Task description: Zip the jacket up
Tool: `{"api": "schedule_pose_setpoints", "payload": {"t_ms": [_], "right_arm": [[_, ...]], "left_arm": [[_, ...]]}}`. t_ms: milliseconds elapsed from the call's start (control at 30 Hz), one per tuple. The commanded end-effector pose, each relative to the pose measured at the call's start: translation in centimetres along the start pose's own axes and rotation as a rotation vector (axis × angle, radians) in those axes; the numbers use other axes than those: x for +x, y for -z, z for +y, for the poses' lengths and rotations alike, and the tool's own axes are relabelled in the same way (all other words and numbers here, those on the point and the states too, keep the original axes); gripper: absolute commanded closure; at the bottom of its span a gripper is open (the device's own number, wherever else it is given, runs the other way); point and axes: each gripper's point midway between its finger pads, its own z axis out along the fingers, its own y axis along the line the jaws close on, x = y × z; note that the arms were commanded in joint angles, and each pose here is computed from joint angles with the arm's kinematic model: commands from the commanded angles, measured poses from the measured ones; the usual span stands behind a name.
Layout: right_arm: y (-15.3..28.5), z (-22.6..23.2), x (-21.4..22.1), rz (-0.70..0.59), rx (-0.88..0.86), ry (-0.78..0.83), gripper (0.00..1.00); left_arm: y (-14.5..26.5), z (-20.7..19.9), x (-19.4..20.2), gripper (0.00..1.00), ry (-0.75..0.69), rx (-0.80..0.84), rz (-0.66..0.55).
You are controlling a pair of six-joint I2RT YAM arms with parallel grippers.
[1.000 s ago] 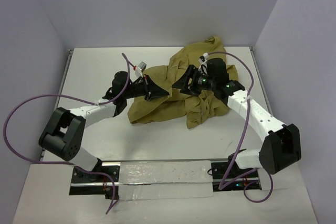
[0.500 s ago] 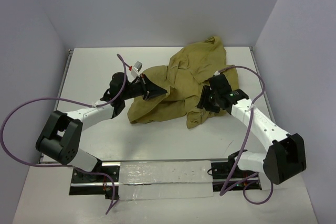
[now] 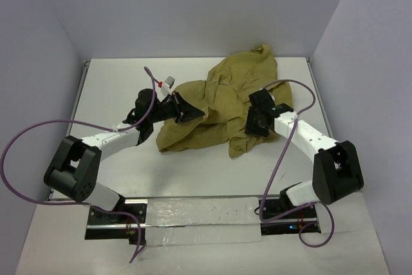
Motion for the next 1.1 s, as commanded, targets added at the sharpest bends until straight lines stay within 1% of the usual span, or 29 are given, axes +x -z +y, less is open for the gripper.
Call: {"api": "schedule_pose_setpoints", "payload": {"t_ms": [0, 33, 133, 233, 433, 600, 700, 767, 800, 867, 900, 1067], "right_arm": [[1.0, 1.4, -2.4, -0.092, -0.093, -0.03, 0.52], [0.8, 1.2, -2.0, -0.085, -0.097, -0.037, 0.52], [1.2, 1.7, -2.0, -0.098, -0.182, -0.077, 0.51], [0.9, 1.7, -1.6, -0.08, -0.227, -0.099, 0.51], [0.2, 2.2, -1.7, -0.08, -0.262, -0.092, 0.41], [0.3, 3.1, -1.7, -0.078, -0.319, -0.081, 0.41], [0.2, 3.0, -1.4, -0.074, -0.321, -0.08, 0.39], [-0.2, 2.7, -0.9, -0.061, -0.307, -0.083, 0.37], [-0.3, 2.5, -0.8, -0.06, -0.299, -0.084, 0.35], [-0.6, 2.0, -0.4, -0.06, -0.277, -0.091, 0.28], [-0.6, 1.8, -0.4, -0.063, -0.266, -0.097, 0.27], [-0.5, 1.5, -0.2, -0.078, -0.264, -0.11, 0.24]], "left_arm": [[0.2, -2.6, -1.3, 1.0, -0.066, 0.045, -0.037], [0.2, -2.6, -1.3, 1.0, -0.065, 0.044, -0.036], [0.2, -2.5, -1.2, 1.0, -0.063, 0.042, -0.031], [0.2, -2.4, -1.1, 1.0, -0.065, 0.041, -0.028], [0.1, -2.5, -1.1, 1.0, -0.069, 0.043, -0.026], [0.1, -2.5, -1.1, 1.0, -0.069, 0.043, -0.026], [0.2, -2.5, -1.1, 1.0, -0.069, 0.042, -0.027], [0.2, -2.6, -1.1, 1.0, -0.07, 0.043, -0.026], [0.2, -2.6, -1.1, 1.0, -0.07, 0.044, -0.026], [0.1, -2.6, -1.0, 1.0, -0.07, 0.044, -0.022], [0.1, -2.7, -1.0, 1.0, -0.071, 0.044, -0.022], [-0.2, -2.8, -0.9, 1.0, -0.076, 0.04, -0.009]]}}
